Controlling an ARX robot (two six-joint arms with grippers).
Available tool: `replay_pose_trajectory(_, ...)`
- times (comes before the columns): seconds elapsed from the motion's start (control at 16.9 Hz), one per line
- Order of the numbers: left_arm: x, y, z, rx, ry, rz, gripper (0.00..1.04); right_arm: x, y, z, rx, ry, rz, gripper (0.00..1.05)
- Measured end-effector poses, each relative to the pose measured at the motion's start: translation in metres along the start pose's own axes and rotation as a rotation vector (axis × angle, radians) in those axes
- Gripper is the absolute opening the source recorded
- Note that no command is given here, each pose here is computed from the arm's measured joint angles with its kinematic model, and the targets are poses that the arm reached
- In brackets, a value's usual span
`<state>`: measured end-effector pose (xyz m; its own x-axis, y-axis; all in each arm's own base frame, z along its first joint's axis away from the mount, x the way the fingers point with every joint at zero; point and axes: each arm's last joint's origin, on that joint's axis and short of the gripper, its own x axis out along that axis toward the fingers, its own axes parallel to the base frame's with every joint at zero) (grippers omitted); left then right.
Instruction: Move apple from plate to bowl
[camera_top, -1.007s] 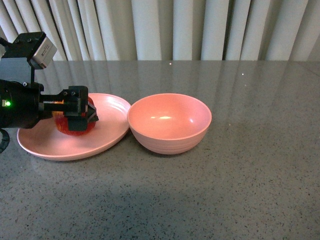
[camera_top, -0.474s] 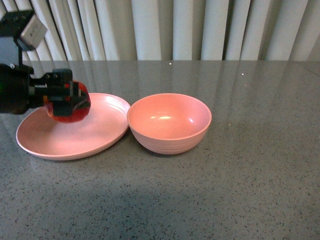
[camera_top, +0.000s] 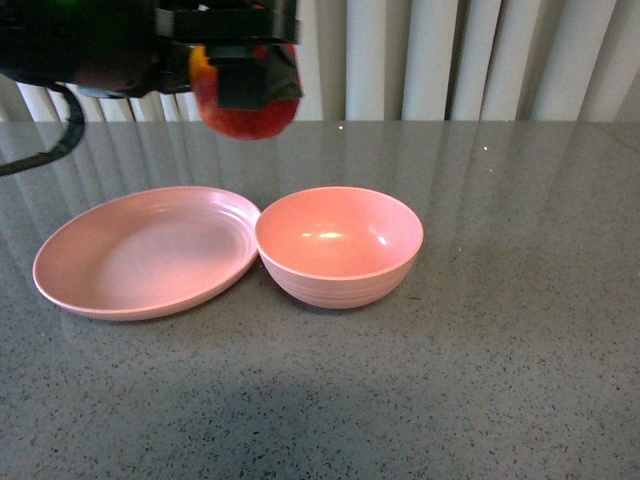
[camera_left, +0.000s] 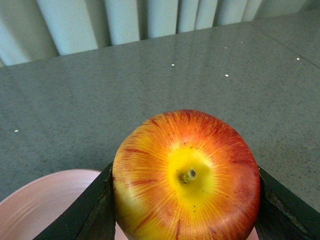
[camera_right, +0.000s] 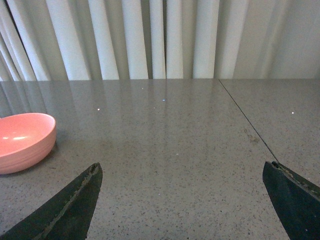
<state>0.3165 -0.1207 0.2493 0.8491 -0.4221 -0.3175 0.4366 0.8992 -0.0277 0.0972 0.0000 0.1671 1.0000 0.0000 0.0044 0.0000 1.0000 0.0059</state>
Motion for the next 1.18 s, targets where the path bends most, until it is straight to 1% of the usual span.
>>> replay_pose_trajectory(0.06,0.012,-0.016,-0.004,0.013,0.030,-0.029,0.66,0.000,0.000,0.000,0.000,0.000,0.000,0.98)
replay_pose_trajectory(0.12,0.021,-0.025,-0.009,0.016,0.055,-0.049,0.66,0.000,0.000,0.000,0.000,0.000,0.000,0.98)
replay_pose_trajectory(0.36,0.045,-0.044,-0.022,0.010,0.119,-0.074,0.66,0.000,0.000,0.000,0.000,0.000,0.000,0.98)
replay_pose_trajectory(0.47,0.054,-0.048,-0.034,0.011,0.166,-0.074,0.66,0.000,0.000,0.000,0.000,0.000,0.000,0.98)
replay_pose_trajectory(0.59,0.062,-0.048,-0.040,-0.003,0.189,-0.069,0.66,0.000,0.000,0.000,0.000,0.000,0.000,0.98)
replay_pose_trajectory(0.77,0.070,-0.049,-0.043,-0.010,0.199,-0.065,0.66,0.000,0.000,0.000,0.000,0.000,0.000,0.98)
replay_pose_trajectory(1.01,0.077,-0.049,-0.054,-0.027,0.232,-0.061,0.66,0.000,0.000,0.000,0.000,0.000,0.000,0.98)
replay_pose_trajectory(1.18,0.078,-0.049,-0.054,-0.032,0.234,-0.060,0.66,0.000,0.000,0.000,0.000,0.000,0.000,0.98)
